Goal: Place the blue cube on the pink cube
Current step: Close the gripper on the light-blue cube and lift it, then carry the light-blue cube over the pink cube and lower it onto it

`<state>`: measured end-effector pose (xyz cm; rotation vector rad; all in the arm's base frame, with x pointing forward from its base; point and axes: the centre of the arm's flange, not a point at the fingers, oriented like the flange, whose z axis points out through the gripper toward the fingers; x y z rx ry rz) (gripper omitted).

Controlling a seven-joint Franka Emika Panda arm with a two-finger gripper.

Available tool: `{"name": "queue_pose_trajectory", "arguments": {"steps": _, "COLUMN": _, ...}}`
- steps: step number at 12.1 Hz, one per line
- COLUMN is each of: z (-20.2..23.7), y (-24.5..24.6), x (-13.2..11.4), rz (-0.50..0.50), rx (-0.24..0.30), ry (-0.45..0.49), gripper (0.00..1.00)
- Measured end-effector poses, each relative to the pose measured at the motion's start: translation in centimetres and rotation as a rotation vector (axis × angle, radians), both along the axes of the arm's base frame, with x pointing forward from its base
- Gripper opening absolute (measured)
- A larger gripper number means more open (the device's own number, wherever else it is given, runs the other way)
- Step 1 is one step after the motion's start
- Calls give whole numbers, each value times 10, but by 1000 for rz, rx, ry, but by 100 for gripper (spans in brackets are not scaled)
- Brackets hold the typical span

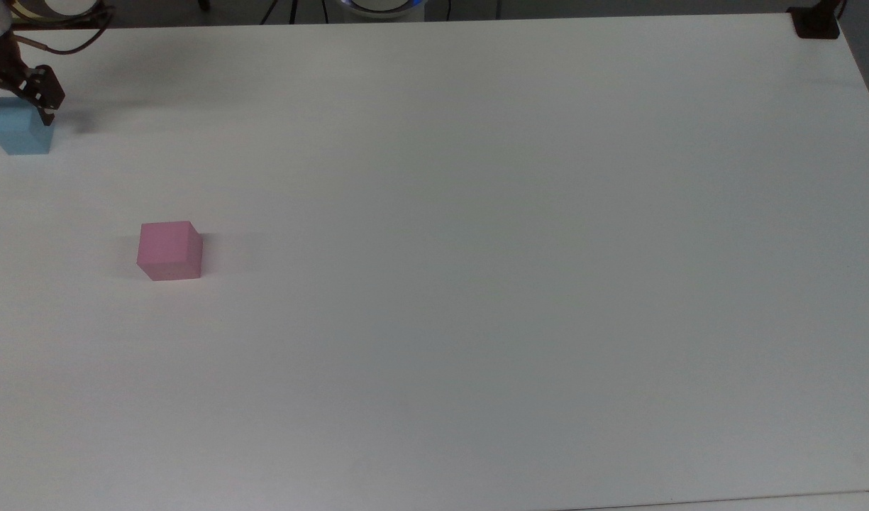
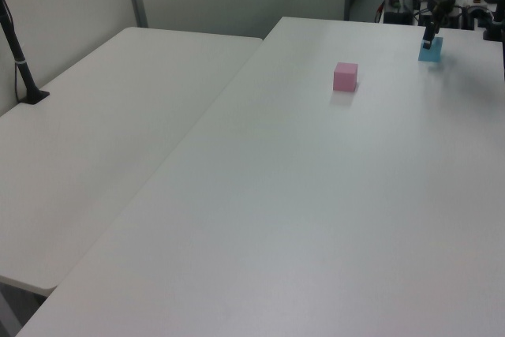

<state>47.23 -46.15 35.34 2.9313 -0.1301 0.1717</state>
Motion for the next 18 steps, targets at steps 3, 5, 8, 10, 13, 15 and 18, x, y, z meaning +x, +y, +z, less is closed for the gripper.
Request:
{"name": "queue_pose_trajectory", "arguments": {"steps": 3, "z": -13, "y": -5, "x": 0, "rz": -2, "rx": -32, "ry": -13, "gripper": 97}}
{"name": "queue_pose_trajectory", "arguments": {"steps": 5, "z": -27, "y": -7, "x": 1, "rz": -1, "rx": -49, "ry": -16, "gripper": 84}}
{"name": "queue_pose_trajectory", "arguments": {"steps": 8, "z": -13, "y": -3, "x": 2, "rz": -21, "rx": -3, "ry": 3, "gripper": 60}}
{"name": "queue_pose_trajectory", "arguments": {"steps": 10, "z": 21, "y": 18, "x": 15, "rz": -21, "rx": 70, "ry": 22, "gripper": 58}}
{"name": "queue_pose_trajectory", "arguments": {"steps": 13, "z": 78, "y": 88, "x": 69, "rz": -52, "rx": 120, "ry": -29, "gripper": 58}}
{"name": "queue_pose_trajectory", "arguments": {"steps": 15, "z": 90, "y": 141, "x": 109, "rz": -66, "rx": 134, "ry": -66, "gripper": 58}}
{"name": "queue_pose_trajectory", "arguments": {"steps": 18, "z": 82, "y": 184, "x": 148, "rz": -72, "rx": 160, "ry": -81, "gripper": 58}}
